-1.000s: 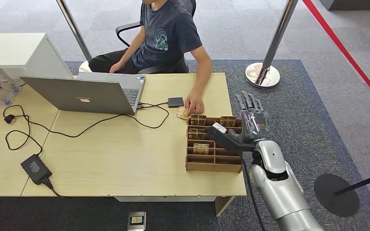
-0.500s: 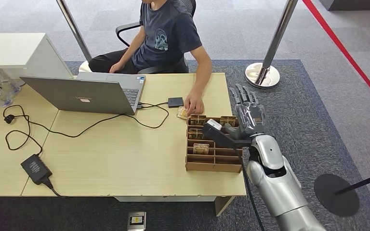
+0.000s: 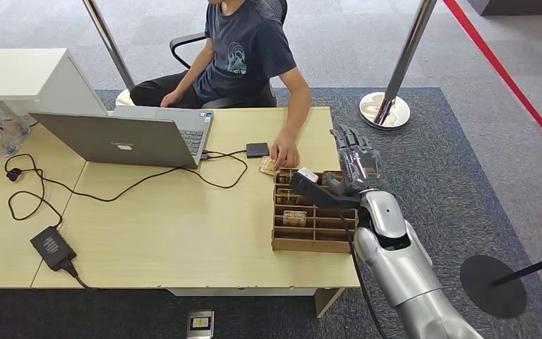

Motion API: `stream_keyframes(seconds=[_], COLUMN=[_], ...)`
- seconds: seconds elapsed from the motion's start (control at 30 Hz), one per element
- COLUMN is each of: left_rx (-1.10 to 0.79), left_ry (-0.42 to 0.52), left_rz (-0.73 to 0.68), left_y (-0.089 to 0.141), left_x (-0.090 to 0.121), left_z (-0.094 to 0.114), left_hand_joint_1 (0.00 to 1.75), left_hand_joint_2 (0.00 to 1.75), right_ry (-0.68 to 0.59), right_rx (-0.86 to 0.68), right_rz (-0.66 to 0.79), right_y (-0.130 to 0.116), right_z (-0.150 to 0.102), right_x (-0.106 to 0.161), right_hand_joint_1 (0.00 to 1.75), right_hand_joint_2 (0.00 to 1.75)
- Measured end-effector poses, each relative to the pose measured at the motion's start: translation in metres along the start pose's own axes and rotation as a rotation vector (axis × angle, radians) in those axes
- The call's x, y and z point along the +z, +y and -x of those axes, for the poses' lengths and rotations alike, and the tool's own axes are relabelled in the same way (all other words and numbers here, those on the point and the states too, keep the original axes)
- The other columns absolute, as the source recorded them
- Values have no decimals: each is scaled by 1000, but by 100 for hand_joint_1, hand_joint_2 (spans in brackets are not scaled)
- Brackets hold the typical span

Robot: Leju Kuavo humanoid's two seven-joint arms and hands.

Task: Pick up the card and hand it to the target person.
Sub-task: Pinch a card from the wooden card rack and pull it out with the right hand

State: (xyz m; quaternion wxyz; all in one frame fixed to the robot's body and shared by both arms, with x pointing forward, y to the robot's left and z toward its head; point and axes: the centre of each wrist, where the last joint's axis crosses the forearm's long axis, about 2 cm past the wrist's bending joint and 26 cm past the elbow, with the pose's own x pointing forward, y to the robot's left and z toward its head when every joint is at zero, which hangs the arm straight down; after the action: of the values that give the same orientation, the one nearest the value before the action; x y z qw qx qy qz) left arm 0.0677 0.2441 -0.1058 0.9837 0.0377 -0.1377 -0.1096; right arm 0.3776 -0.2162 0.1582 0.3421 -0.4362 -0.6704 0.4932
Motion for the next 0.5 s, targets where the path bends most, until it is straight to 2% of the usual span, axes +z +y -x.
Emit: stream_keyframes(seconds=[0.5], left_rx=[3], left_ry=[6], left_rz=[-6], left_y=[2], left_x=[0], left_z=[1], left_hand_joint_1=[0], left_hand_joint_2=[0], right_ry=[14], right_rx=[1], right_rz=[-37], right_y=[11], right_z=[6], right_x=[-8], right_hand_joint_1=[127], right_hand_joint_2=[175])
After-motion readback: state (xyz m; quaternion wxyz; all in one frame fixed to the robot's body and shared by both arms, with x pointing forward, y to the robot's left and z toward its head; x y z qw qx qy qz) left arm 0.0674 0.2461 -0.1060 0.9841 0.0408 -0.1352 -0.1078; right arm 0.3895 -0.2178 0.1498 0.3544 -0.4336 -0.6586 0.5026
